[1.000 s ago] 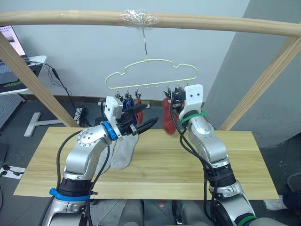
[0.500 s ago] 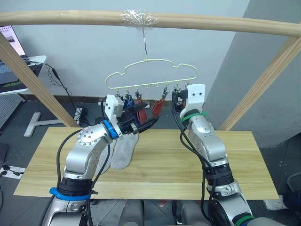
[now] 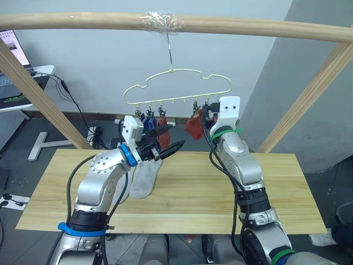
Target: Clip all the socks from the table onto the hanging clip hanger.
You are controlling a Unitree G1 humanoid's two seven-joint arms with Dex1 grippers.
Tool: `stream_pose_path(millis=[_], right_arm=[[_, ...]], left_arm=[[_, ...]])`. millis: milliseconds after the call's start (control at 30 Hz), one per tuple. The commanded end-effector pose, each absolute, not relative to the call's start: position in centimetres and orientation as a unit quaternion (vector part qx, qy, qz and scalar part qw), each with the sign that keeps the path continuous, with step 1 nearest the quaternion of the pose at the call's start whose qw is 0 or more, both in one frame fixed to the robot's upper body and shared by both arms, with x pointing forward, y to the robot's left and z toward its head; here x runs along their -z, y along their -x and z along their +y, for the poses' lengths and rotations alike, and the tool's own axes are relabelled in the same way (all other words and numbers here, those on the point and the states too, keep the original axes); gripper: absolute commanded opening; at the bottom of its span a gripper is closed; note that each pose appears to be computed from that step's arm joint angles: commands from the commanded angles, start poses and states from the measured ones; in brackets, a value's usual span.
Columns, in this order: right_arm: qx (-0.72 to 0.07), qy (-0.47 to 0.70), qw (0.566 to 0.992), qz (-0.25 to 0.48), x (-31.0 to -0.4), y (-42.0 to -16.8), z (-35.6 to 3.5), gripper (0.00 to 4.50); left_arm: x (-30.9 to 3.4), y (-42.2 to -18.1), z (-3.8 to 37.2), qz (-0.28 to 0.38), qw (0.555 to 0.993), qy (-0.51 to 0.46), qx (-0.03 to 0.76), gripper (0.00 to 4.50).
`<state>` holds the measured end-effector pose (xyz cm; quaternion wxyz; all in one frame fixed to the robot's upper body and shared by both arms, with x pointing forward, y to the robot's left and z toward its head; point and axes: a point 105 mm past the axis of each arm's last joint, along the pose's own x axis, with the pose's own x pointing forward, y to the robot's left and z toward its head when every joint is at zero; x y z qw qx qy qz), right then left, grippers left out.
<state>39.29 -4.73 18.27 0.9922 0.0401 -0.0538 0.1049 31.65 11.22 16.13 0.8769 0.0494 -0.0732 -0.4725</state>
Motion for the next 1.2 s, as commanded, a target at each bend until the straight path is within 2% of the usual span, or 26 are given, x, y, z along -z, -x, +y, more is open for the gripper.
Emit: stream_pose_path(millis=[33, 100, 133, 567, 867, 1200], right_arm=[[-0.111, -0.059, 0.989, -0.083, -20.2, -39.1, -4.0, 1.05], [-0.113, -0.057, 0.988, -0.085, -20.3, -39.1, -3.8, 0.45], [-0.114, -0.057, 0.988, -0.085, -20.3, -39.1, -3.7, 0.34], [-0.122, -0.052, 0.987, -0.088, -20.5, -39.2, -3.0, 0.34], [-0.113, -0.051, 0.989, -0.081, -20.2, -39.1, -3.2, 3.46], [-0.088, -0.069, 0.991, -0.068, -19.7, -39.0, -3.5, 3.46]], left_arm=[[-16.8, -31.5, 11.4, -0.095, 0.875, -0.059, 0.471, 3.6], [-16.7, -31.5, 11.5, -0.095, 0.875, -0.06, 0.471, 3.6], [-16.7, -31.5, 11.6, -0.095, 0.875, -0.06, 0.47, 3.6], [-16.4, -31.5, 11.7, -0.097, 0.875, -0.065, 0.469, 3.6], [-16.3, -31.4, 11.7, -0.097, 0.875, -0.064, 0.469, 3.6], [-16.3, -31.4, 11.7, -0.096, 0.874, -0.066, 0.471, 3.6]])
